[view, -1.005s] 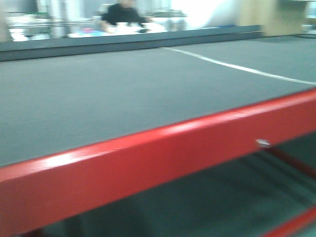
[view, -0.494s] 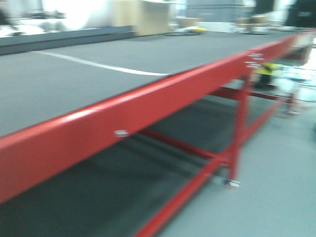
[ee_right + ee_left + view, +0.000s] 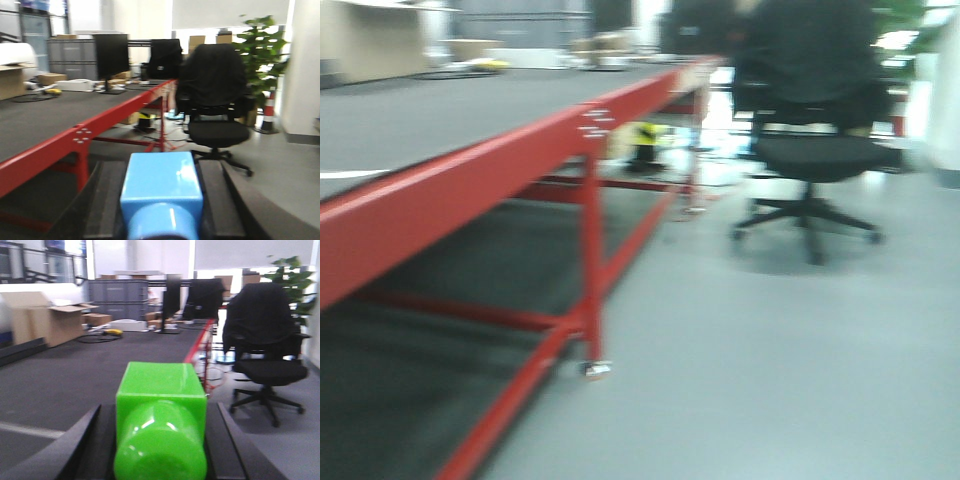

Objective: Grab block from conveyor and place in blue bin
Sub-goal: 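Drive the base to the shelf of blue bins holding both blocks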

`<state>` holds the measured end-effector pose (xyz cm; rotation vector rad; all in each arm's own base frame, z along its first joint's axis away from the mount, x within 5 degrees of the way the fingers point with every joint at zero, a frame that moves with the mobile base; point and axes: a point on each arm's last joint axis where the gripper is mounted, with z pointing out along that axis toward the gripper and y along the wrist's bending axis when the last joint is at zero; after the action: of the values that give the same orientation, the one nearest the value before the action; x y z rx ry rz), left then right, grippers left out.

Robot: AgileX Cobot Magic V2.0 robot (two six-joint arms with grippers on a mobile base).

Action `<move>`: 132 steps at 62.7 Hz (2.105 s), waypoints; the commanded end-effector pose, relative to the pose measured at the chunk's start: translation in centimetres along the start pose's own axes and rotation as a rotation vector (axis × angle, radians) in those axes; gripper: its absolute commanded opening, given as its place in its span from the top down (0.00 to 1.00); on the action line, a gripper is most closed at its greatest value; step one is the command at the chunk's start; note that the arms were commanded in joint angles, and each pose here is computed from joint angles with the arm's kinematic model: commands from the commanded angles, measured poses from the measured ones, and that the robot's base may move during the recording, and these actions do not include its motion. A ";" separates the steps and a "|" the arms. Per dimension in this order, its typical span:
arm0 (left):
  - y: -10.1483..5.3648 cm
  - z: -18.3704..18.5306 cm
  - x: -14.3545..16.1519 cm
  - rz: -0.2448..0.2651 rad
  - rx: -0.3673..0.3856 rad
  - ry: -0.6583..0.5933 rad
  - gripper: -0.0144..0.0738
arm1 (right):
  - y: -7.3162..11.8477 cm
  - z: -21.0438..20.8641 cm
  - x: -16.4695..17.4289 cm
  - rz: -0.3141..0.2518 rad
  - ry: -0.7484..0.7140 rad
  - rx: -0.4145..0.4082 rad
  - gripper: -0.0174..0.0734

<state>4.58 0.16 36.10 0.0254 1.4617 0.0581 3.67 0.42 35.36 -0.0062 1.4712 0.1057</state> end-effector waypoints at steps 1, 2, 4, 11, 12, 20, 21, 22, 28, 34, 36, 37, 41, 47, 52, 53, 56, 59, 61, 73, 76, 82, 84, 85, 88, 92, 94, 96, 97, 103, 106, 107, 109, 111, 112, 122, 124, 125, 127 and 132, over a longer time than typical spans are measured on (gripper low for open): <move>0.0 -0.1 -0.2 0.002 0.003 -0.019 0.96 | 0.0 0.0 -0.3 -0.011 -0.032 0.005 0.98; 0.0 -0.1 -0.2 0.002 0.003 -0.019 0.96 | 0.0 0.0 -0.3 -0.011 -0.032 0.005 0.98; 0.0 -0.1 -0.2 0.002 0.003 -0.019 0.96 | 0.0 0.0 -0.3 -0.011 -0.032 0.005 0.98; 0.0 -0.1 -0.2 0.002 0.003 -0.019 0.96 | 0.0 0.0 -0.3 -0.011 -0.032 0.005 0.98; 0.0 -0.1 -0.2 0.002 0.003 -0.019 0.96 | 0.0 0.0 -0.3 -0.011 -0.032 0.005 0.98; 0.0 -0.1 -0.2 0.002 0.003 -0.019 0.96 | 0.0 0.0 -0.3 -0.011 -0.032 0.005 0.98; 0.0 -0.1 -0.2 0.002 0.003 -0.019 0.96 | 0.0 0.0 -0.3 -0.011 -0.032 0.005 0.98; 0.0 -0.1 -0.2 0.002 0.003 -0.019 0.96 | 0.0 0.0 -0.3 -0.011 -0.032 0.005 0.98; 0.0 -0.1 -0.2 0.002 0.003 -0.019 0.96 | 0.0 0.0 -0.3 -0.011 -0.032 0.005 0.98; 0.0 -0.1 -0.2 0.002 0.003 -0.019 0.96 | 0.0 0.0 -0.3 -0.011 -0.032 0.005 0.98; 0.0 -0.1 -0.2 0.002 0.003 -0.019 0.96 | 0.0 0.0 -0.3 -0.011 -0.032 0.005 0.98; 0.0 -0.1 -0.2 0.002 0.003 -0.019 0.96 | 0.0 0.0 -0.3 -0.011 -0.032 0.005 0.98; 0.0 -0.1 -0.2 0.002 0.003 -0.019 0.96 | 0.0 0.0 -0.3 -0.011 -0.032 0.005 0.98; 0.0 -0.1 -0.2 0.002 0.003 -0.019 0.96 | 0.0 0.0 -0.3 -0.011 -0.032 0.005 0.98; 0.0 -0.1 -0.2 0.002 0.003 -0.019 0.96 | 0.0 0.0 -0.3 -0.011 -0.032 0.005 0.98; 0.0 -0.1 -0.2 0.002 0.003 -0.019 0.96 | 0.0 0.0 -0.3 -0.011 -0.032 0.005 0.98; 0.0 -0.1 -0.2 0.002 0.003 -0.019 0.96 | 0.0 0.0 -0.3 -0.011 -0.032 0.005 0.98; 0.0 -0.1 -0.2 0.002 0.003 -0.019 0.96 | 0.0 0.0 -0.3 -0.011 -0.032 0.005 0.98; 0.0 -0.1 -0.2 0.002 0.003 -0.019 0.96 | 0.0 0.0 -0.3 -0.011 -0.032 0.005 0.98; 0.0 -0.1 -0.2 0.002 0.003 -0.019 0.96 | 0.0 0.0 -0.3 -0.011 -0.032 0.005 0.98; 0.0 -0.1 -0.2 0.002 0.003 -0.019 0.96 | 0.0 0.0 -0.3 -0.011 -0.032 0.005 0.98; 0.0 -0.1 -0.2 0.002 0.003 -0.019 0.96 | 0.0 0.0 -0.3 -0.011 -0.032 0.005 0.98; 0.0 -0.1 -0.2 0.002 0.003 -0.019 0.96 | 0.0 0.0 -0.3 -0.011 -0.032 0.005 0.98; 0.0 -0.1 -0.2 0.002 0.003 -0.019 0.96 | 0.0 0.0 -0.3 -0.011 -0.032 0.005 0.98; 0.0 -0.1 -0.2 0.002 0.003 -0.019 0.96 | 0.0 0.0 -0.3 -0.011 -0.032 0.005 0.98; 0.0 -0.1 -0.2 0.002 0.003 -0.019 0.96 | 0.0 0.0 -0.3 -0.011 -0.032 0.005 0.98; 0.0 -0.1 -0.2 0.002 0.003 -0.019 0.96 | 0.0 0.0 -0.3 -0.011 -0.032 0.005 0.98; 0.0 -0.1 -0.2 0.002 0.003 -0.019 0.96 | 0.0 0.0 -0.3 -0.011 -0.032 0.005 0.98; 0.0 -0.1 -0.2 0.002 0.003 -0.019 0.96 | 0.0 0.0 -0.3 -0.011 -0.032 0.005 0.98; 0.0 -0.1 -0.2 0.002 0.003 -0.019 0.96 | 0.0 0.0 -0.3 -0.011 -0.032 0.005 0.98; 0.0 -0.1 -0.2 0.002 0.003 -0.019 0.96 | 0.0 0.0 -0.3 -0.011 -0.032 0.005 0.98; 0.0 -0.1 -0.2 0.002 0.003 -0.019 0.96 | 0.0 0.0 -0.3 -0.011 -0.032 0.005 0.98; 0.0 -0.1 -0.2 0.002 0.003 -0.019 0.96 | 0.0 0.0 -0.3 -0.011 -0.032 0.005 0.98; 0.0 -0.1 -0.2 0.002 0.003 -0.019 0.96 | 0.0 0.0 -0.3 -0.011 -0.032 0.005 0.98; 0.0 -0.1 -0.2 0.002 0.003 -0.019 0.96 | 0.0 0.0 -0.3 -0.011 -0.032 0.005 0.98; 0.0 -0.1 -0.2 0.002 0.003 -0.019 0.96 | 0.0 0.0 -0.3 -0.011 -0.032 0.005 0.98; 0.0 -0.1 -0.2 0.002 0.003 -0.019 0.96 | 0.0 0.0 -0.3 -0.011 -0.032 0.005 0.98; 0.0 -0.1 -0.2 0.002 0.003 -0.019 0.96 | 0.0 0.0 -0.3 -0.011 -0.032 0.005 0.98; 0.0 -0.1 -0.2 0.002 0.003 -0.019 0.96 | 0.0 0.0 -0.3 -0.011 -0.032 0.005 0.98; 0.0 -0.1 -0.2 0.002 0.003 -0.019 0.96 | 0.0 0.0 -0.3 -0.011 -0.032 0.005 0.98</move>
<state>4.58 0.16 36.10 0.0254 1.4617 0.0581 3.67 0.42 35.36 -0.0062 1.4712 0.1057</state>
